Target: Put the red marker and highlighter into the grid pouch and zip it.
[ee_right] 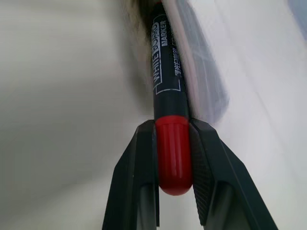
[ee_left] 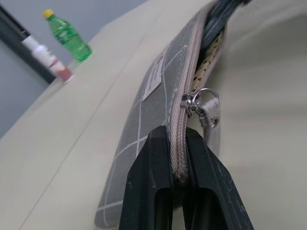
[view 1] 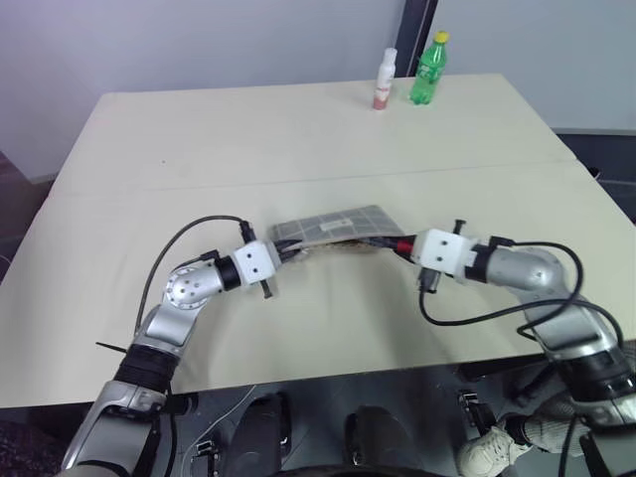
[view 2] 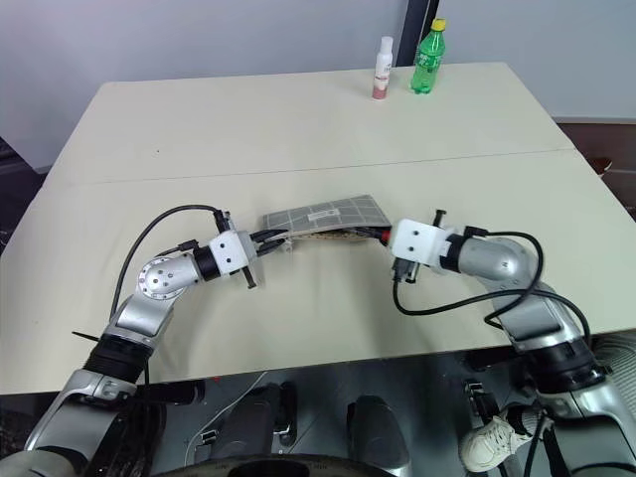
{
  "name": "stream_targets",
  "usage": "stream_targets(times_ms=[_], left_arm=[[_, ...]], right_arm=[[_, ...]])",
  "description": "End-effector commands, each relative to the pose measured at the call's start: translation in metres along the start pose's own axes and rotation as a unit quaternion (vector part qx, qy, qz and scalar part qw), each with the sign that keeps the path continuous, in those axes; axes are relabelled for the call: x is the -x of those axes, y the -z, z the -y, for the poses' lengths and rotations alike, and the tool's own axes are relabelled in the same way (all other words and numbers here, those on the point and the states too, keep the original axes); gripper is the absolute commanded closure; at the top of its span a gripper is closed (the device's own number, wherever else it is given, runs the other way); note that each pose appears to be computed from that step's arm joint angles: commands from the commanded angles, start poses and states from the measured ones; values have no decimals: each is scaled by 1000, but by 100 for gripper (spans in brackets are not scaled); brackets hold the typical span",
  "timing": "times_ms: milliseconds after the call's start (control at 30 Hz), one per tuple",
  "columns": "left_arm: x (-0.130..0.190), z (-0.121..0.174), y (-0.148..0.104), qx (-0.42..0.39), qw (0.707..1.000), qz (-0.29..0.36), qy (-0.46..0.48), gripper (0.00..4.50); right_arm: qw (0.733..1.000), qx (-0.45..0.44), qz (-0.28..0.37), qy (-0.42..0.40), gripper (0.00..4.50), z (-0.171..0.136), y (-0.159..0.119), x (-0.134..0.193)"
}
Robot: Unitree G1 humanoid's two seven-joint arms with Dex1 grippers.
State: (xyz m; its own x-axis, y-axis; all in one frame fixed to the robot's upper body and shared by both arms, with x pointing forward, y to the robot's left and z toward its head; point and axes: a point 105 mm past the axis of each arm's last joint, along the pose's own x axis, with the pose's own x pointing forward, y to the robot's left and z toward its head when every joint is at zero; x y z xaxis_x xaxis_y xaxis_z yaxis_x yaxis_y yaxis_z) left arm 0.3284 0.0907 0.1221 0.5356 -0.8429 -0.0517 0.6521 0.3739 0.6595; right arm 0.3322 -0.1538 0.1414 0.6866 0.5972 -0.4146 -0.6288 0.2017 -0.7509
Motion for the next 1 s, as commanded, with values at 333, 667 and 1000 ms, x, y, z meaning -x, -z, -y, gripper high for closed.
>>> stream_targets(times_ms=[333, 667, 1000], left_arm=[[-8, -8, -29, -22, 999, 36, 13, 450], [-2, -7, -20, -10, 1000, 19, 4, 450], [-17, -1, -15, -40, 999, 7, 20, 450]], right_arm=[[995, 88, 56, 9, 417, 1, -42, -30], [982, -86, 169, -1, 70, 4, -72, 18], [931, -325, 129, -99, 70, -70, -52, 29]])
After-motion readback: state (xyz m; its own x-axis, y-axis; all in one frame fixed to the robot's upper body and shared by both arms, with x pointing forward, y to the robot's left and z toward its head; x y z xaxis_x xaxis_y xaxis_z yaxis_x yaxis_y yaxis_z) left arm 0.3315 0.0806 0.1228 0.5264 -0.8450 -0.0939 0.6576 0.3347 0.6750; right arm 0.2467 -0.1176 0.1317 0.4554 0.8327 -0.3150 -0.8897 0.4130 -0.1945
